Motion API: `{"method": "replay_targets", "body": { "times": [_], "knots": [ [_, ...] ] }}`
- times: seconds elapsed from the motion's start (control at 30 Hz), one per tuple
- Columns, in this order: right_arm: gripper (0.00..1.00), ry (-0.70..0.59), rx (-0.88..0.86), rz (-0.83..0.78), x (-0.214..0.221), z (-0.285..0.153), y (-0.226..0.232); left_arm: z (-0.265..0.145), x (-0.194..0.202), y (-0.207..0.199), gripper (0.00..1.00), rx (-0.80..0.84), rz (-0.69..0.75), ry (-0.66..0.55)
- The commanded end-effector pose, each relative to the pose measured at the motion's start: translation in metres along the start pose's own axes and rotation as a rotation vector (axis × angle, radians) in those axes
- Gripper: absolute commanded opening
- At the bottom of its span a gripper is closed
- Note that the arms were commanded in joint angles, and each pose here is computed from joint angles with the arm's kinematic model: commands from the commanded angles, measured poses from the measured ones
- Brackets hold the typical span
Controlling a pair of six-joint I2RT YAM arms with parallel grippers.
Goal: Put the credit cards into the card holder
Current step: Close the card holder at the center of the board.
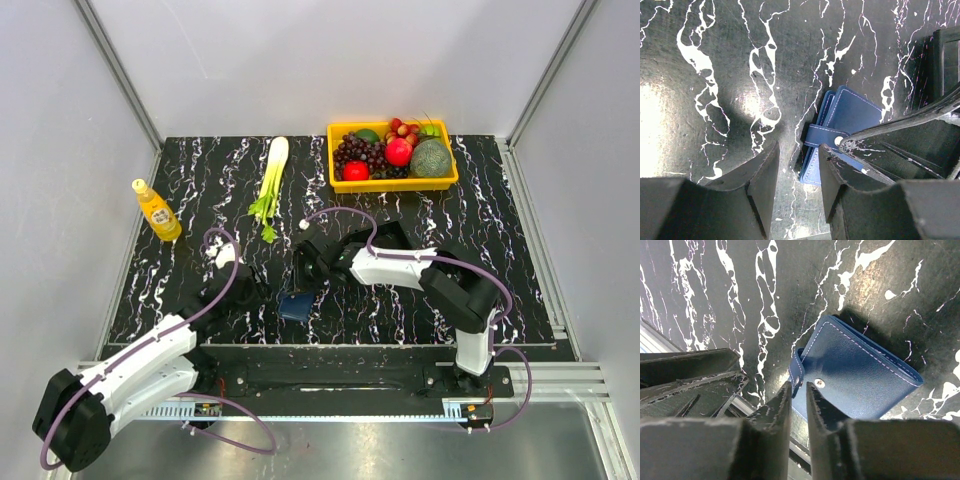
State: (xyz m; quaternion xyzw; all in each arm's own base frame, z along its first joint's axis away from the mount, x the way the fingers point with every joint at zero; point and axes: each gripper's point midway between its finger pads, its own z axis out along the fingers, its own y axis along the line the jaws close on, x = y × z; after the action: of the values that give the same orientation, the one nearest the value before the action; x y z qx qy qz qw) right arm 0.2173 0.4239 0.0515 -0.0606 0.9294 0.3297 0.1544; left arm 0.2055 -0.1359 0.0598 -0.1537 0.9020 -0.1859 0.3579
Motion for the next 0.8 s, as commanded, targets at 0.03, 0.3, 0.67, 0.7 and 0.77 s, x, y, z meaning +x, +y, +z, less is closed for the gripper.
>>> {"method": "replay_targets", "body": {
  "times": [0.03, 0.3, 0.67, 0.7, 0.77],
  "knots": [
    [0.09, -0.024, -0.022, -0.024, -0.007, -0.003, 0.012, 0.003, -0.004, -0.007, 0.41, 0.039, 0.006, -0.013],
    [0.00, -0.043, 0.002, -0.045, -0.006, -0.007, 0.004, 0.004, -0.001, -0.008, 0.41, 0.047, 0.005, -0.005],
    [0.08, -0.031, 0.045, -0.042, 0.002, -0.001, -0.014, 0.006, 0.001, -0.010, 0.41, 0.056, 0.010, 0.005],
    [0.11, -0.032, 0.046, -0.042, 0.002, -0.001, -0.014, 0.006, 0.000, -0.011, 0.41, 0.056, 0.010, 0.005],
    [0.14, -0.037, 0.048, -0.042, 0.001, -0.002, -0.014, 0.006, 0.001, -0.010, 0.41, 0.056, 0.011, 0.009]
  ]
}}
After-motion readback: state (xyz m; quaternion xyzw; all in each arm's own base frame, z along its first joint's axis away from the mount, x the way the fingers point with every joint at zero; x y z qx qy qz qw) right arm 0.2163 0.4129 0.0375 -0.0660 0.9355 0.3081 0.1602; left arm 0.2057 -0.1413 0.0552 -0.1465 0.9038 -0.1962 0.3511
